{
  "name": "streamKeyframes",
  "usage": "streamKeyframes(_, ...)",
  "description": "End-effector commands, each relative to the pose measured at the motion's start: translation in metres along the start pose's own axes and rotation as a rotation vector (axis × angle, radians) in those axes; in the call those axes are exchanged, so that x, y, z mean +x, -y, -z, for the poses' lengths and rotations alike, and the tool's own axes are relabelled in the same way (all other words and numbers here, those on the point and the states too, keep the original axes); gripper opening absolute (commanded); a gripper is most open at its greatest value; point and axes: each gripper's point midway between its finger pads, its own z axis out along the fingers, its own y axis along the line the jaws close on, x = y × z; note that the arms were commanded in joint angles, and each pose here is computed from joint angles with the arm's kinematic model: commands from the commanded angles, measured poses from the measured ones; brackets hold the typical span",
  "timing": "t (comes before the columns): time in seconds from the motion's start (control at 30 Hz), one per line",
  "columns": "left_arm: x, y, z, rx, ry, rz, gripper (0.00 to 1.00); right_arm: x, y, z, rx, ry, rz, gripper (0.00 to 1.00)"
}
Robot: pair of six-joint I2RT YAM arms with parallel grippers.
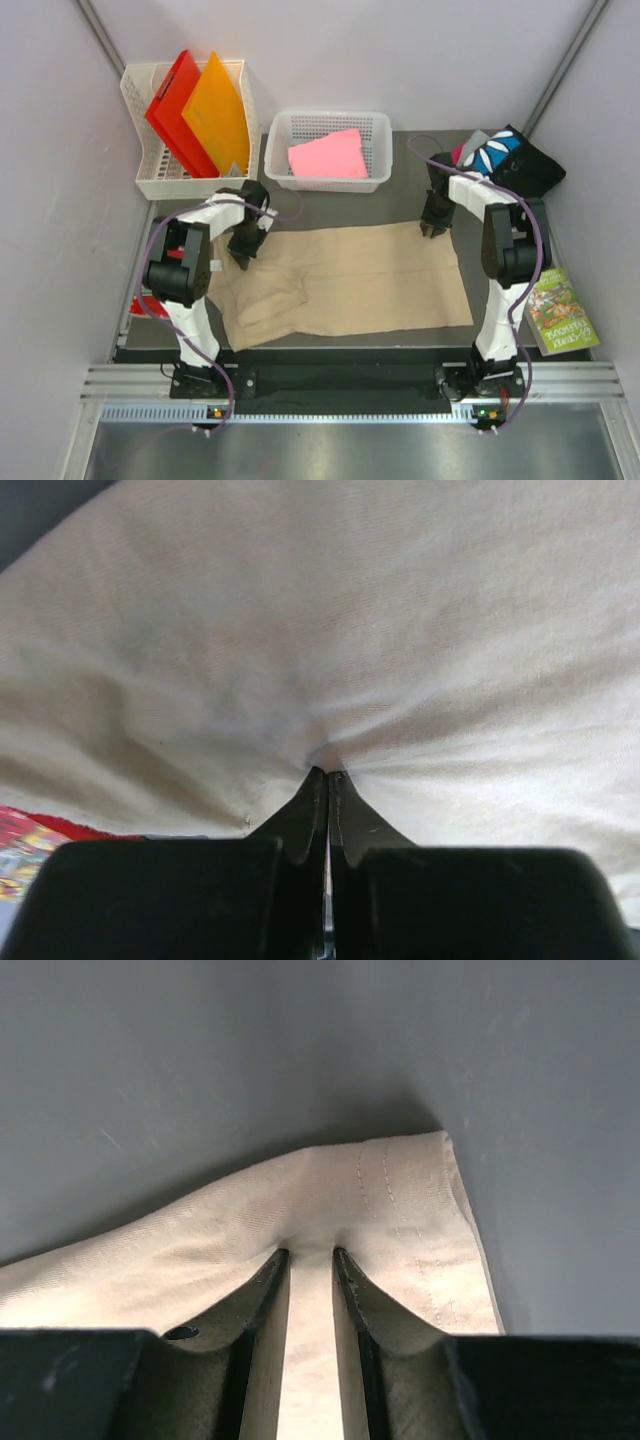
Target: Fold and stack the t-shirts
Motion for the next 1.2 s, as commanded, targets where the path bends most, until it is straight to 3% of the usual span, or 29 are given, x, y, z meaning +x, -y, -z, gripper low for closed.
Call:
streamKeyframes(0.0,-0.189,-0.055,-0.002,-0.200,0.636,0.130,0.00,-0.074,-0.010,-0.008,-0.031,0.287,-0.055,0.25)
streamKeyframes(0.13,-0.216,-0.064,0.017,-0.222,0.701,0.130,0.01,-0.072,-0.009,-0.017,-0.010,0.257,-0.049,0.24)
streamKeyframes(0.4,-0.244,-0.072,0.018,-0.241,0.688,0.096,0.01,-0.098,-0.015,-0.010,-0.006,0.305,-0.032,0.24)
streamKeyframes(0.57,-0.222,-0.059,0.040,-0.169,0.662,0.080,0.00,-0.118,-0.027,0.012,-0.041,0.340,-0.023,0.25)
streamKeyframes(0.77,-0.149,-0.030,0.051,-0.081,0.598,0.019,0.00,-0.115,-0.028,0.033,-0.059,0.338,-0.028,0.25)
streamKeyframes(0.9,-0.090,-0.012,0.038,-0.044,0.505,-0.030,0.00,-0.103,-0.022,0.047,-0.044,0.340,-0.014,0.39)
streamKeyframes(1.03,-0.093,-0.026,0.074,-0.119,0.575,-0.059,0.04,-0.101,-0.032,0.091,-0.051,0.428,0.049,0.48)
streamKeyframes(1.17,-0.126,-0.050,0.135,-0.214,0.683,-0.054,0.22,-0.074,-0.045,0.135,-0.070,0.448,0.108,0.51)
